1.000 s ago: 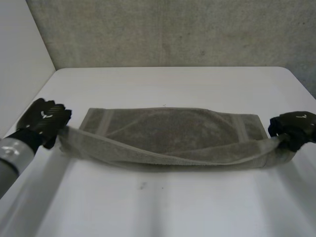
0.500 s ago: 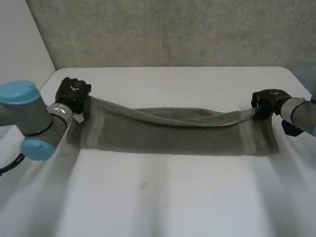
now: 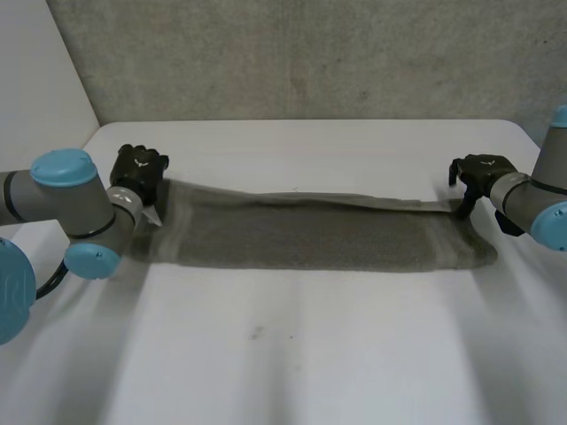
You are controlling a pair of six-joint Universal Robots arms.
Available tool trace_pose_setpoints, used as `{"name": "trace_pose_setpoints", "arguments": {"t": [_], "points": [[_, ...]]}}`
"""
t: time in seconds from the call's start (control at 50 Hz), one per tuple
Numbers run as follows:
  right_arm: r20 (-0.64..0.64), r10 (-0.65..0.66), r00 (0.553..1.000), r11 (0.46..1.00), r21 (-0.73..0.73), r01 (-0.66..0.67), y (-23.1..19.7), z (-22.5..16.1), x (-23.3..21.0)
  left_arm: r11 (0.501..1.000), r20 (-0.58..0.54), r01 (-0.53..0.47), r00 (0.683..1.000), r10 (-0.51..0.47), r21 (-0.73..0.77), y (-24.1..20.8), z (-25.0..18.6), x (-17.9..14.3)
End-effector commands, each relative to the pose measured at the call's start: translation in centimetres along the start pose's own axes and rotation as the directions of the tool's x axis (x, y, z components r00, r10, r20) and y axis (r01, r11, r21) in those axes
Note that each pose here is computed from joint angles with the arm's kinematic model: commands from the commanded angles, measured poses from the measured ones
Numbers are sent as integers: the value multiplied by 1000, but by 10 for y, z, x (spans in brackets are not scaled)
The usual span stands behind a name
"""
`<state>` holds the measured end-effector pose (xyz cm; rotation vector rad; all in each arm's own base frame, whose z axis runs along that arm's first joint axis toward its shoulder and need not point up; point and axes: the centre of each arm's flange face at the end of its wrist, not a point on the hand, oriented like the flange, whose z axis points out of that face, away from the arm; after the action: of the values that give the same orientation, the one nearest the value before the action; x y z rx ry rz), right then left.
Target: Fold the towel.
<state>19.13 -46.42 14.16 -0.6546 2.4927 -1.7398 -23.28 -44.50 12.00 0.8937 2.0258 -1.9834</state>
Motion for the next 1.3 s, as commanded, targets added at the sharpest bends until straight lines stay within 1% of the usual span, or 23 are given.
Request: {"name": "trace_pose_setpoints", "arguments": {"t": [0.02,0.1,0.16,0.2,0.26,0.34,0.38,0.44,0.54,0.56,0.6,0.64,0.66,0.7,0.76,0.8,0.86,1.04,1.14,1.2,1.24,1.26,1.3], "points": [[20,-14,1000,999,35,13,-16,-6,-12,1000,-20,-1,1000,1,8,-11,-6,9],[3,-20,1000,995,96,20,-44,-18,-7,999,1,1,1000,-1,39,-28,-8,-1],[-2,-23,1000,993,116,23,-54,-24,-5,998,20,0,1000,-1,56,-40,-12,-9],[-13,-26,1000,988,150,28,-71,-37,-1,998,37,0,999,-2,57,-45,-14,-13],[-12,-29,1000,987,157,30,-80,-51,0,999,69,1,998,-5,54,-54,-22,-22],[-9,-42,999,988,147,43,-82,-68,-2,999,78,9,997,-13,46,-61,-34,-27],[-4,-45,999,989,141,45,-79,-75,-4,999,66,35,997,-37,36,-65,-49,-28],[3,-65,998,989,132,64,-68,-88,-10,998,63,55,996,-57,30,-66,-57,-29],[-11,-150,989,979,140,150,-46,-108,-20,987,39,158,987,-158,0,-67,-90,-27],[-11,-175,985,976,132,175,-35,-113,-24,987,39,159,987,-159,0,-67,-90,-27],[-9,-196,981,973,122,196,-25,-117,-28,978,33,207,978,-207,-11,-69,-104,-26],[1,-221,975,972,83,220,-3,-125,-35,973,29,232,973,-231,-16,-69,-110,-25],[1,-221,975,972,83,220,-3,-125,-35,973,29,232,972,-231,-17,-69,-110,-25],[10,-220,975,974,62,219,6,-127,-38,960,30,278,960,-278,-28,-67,-121,-25],[32,-218,975,976,29,217,21,-130,-43,948,24,317,948,-316,-33,-65,-128,-21],[40,-217,975,976,15,216,31,-130,-46,945,23,327,945,-326,-32,-64,-130,-20],[40,-220,975,976,15,219,35,-129,-47,942,24,333,943,-333,-25,-64,-132,-19],[26,-301,953,954,19,301,60,-111,-50,942,24,335,942,-335,-31,-62,-136,-18],[8,-320,947,947,-3,320,68,-101,-40,942,22,335,942,-335,-33,-61,-137,-16],[-28,-325,945,946,0,325,65,-95,-28,942,24,334,943,-333,-29,-60,-137,-17],[-92,-320,943,947,-7,320,62,-92,-9,942,25,334,943,-333,-26,-60,-137,-17],[-92,-320,943,947,-7,320,62,-92,-9,942,25,335,942,-334,-26,-60,-137,-16],[-163,-315,935,948,-20,316,58,-90,12,942,24,334,943,-333,-28,-59,-137,-16]]}}
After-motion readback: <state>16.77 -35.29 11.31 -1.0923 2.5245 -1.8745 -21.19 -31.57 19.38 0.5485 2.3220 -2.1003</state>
